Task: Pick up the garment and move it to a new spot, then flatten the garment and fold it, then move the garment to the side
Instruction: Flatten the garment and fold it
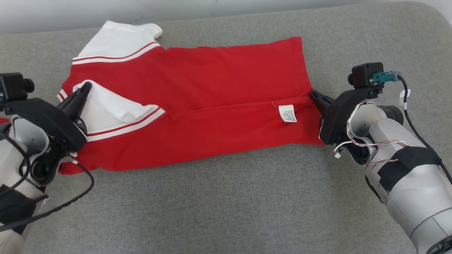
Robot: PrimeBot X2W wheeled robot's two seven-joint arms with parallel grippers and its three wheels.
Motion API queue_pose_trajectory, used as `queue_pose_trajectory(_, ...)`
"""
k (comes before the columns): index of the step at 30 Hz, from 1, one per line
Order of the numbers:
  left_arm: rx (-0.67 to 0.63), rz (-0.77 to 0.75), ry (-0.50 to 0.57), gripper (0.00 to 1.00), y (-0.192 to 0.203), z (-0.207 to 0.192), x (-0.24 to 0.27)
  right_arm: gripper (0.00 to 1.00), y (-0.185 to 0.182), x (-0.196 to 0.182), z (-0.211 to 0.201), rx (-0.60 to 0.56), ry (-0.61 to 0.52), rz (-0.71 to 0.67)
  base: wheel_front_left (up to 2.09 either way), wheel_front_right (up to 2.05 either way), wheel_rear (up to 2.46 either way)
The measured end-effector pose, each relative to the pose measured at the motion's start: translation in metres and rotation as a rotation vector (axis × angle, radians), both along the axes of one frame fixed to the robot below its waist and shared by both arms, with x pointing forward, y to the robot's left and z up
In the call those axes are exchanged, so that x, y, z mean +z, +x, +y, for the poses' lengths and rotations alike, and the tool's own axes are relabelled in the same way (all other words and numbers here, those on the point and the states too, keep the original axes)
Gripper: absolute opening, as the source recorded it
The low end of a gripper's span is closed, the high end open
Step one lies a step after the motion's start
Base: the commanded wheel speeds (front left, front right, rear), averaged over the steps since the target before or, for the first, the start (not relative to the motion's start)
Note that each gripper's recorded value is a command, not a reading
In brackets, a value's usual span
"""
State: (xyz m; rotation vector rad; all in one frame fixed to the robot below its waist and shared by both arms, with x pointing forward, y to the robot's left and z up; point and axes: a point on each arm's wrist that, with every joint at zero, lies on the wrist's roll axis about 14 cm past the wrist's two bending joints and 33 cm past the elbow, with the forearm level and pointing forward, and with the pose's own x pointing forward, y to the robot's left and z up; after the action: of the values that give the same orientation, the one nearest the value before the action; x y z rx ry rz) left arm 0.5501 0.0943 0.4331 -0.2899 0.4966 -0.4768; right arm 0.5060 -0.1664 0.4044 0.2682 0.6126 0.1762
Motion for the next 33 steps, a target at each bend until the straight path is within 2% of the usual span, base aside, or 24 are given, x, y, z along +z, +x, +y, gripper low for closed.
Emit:
queue_pose_trajectory(7,-0.006,0.013,-0.003,0.00,-0.001,-0.004,-0.009,0.00,-0.001,-0.006,0.000,-0.001,-0.001,0.012,0.00,0.00,0.00)
queue_pose_trajectory(8,-0.004,0.010,-0.007,0.05,-0.001,-0.004,-0.008,0.43,0.000,-0.005,0.001,0.004,-0.003,0.004,0.00,0.00,0.00)
queue_pose_trajectory(9,0.002,-0.006,-0.010,0.72,-0.001,-0.003,-0.006,0.82,0.000,-0.003,0.002,0.009,-0.005,-0.004,0.00,0.00,0.00)
queue_pose_trajectory(10,0.008,-0.020,-0.010,1.00,-0.001,-0.002,-0.003,1.00,0.001,-0.001,0.003,0.007,0.000,-0.011,0.00,0.00,0.00)
queue_pose_trajectory(15,0.011,-0.087,-0.002,1.00,-0.007,0.001,0.009,1.00,0.002,0.015,0.000,0.006,0.001,-0.078,0.00,0.00,0.00)
queue_pose_trajectory(20,0.083,-0.197,-0.035,1.00,-0.014,0.017,0.028,1.00,-0.006,0.029,-0.015,-0.020,-0.008,-0.165,0.00,0.00,0.00)
queue_pose_trajectory(26,0.136,-0.235,-0.032,1.00,-0.041,0.021,0.032,1.00,-0.028,0.034,-0.026,-0.046,0.013,-0.210,0.00,0.00,0.00)
queue_pose_trajectory(28,0.185,-0.293,-0.077,1.00,-0.048,0.023,0.053,1.00,-0.035,0.038,-0.025,-0.050,0.031,-0.235,0.00,0.00,0.00)
queue_pose_trajectory(33,0.210,-0.319,-0.062,1.00,-0.071,0.025,0.052,1.00,-0.045,0.035,-0.023,-0.038,0.032,-0.242,0.00,0.00,0.00)
